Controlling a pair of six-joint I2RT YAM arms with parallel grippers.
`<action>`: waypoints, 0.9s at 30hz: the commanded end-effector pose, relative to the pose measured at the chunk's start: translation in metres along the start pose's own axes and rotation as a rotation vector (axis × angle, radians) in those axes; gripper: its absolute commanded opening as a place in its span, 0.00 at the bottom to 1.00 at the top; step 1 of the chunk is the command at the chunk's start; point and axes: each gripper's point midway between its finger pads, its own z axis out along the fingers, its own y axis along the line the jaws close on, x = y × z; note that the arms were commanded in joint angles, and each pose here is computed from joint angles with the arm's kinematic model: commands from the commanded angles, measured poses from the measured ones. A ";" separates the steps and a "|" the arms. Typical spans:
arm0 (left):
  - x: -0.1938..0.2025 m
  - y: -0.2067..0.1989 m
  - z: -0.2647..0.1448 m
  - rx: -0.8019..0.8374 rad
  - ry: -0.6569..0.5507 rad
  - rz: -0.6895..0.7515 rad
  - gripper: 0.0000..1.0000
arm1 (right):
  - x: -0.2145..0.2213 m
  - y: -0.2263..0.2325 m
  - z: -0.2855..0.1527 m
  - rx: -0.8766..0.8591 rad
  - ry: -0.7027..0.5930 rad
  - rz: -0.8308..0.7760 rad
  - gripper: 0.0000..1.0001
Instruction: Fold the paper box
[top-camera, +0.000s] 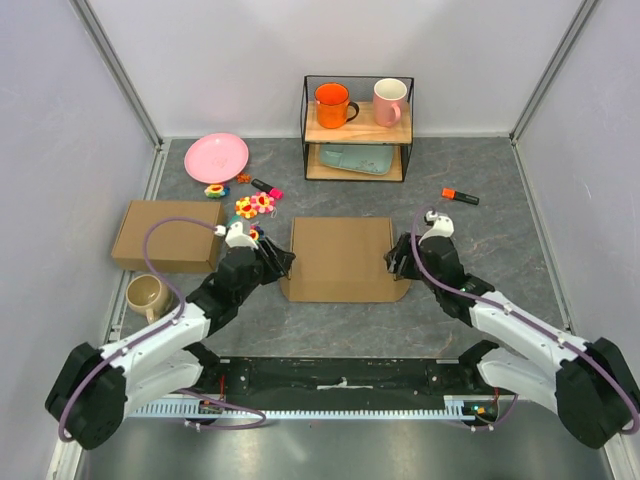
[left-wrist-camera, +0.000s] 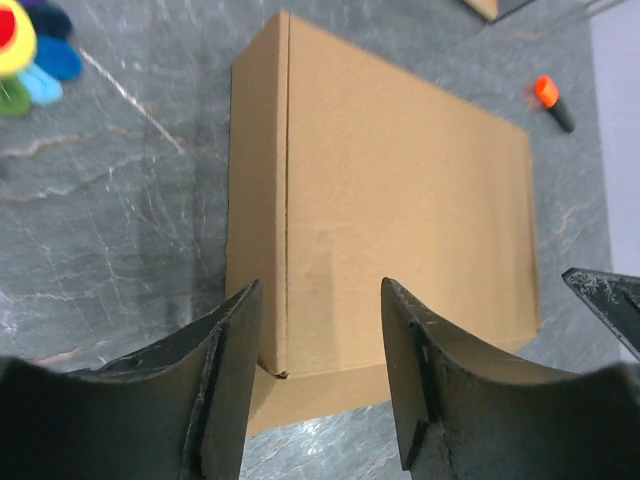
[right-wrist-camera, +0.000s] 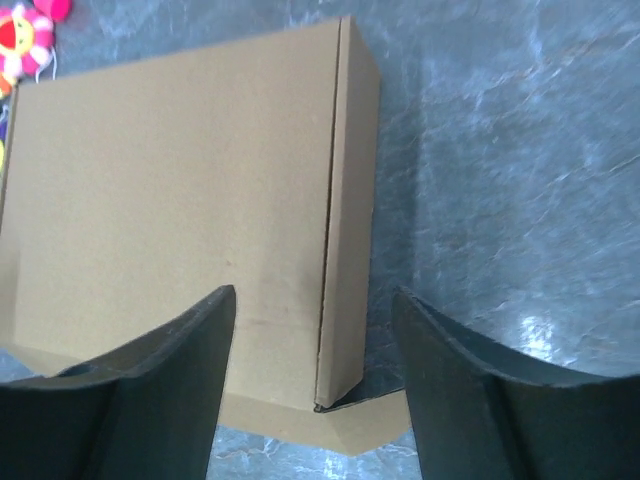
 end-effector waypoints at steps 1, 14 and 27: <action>-0.038 -0.006 -0.013 -0.038 -0.096 0.036 0.58 | -0.030 -0.011 -0.011 0.049 -0.067 -0.002 0.66; -0.024 0.026 0.021 -0.053 0.038 -0.109 0.02 | -0.001 -0.028 0.012 0.051 0.017 0.098 0.00; 0.006 0.017 0.031 0.029 0.174 -0.118 0.02 | 0.024 -0.023 0.017 -0.013 0.078 0.127 0.00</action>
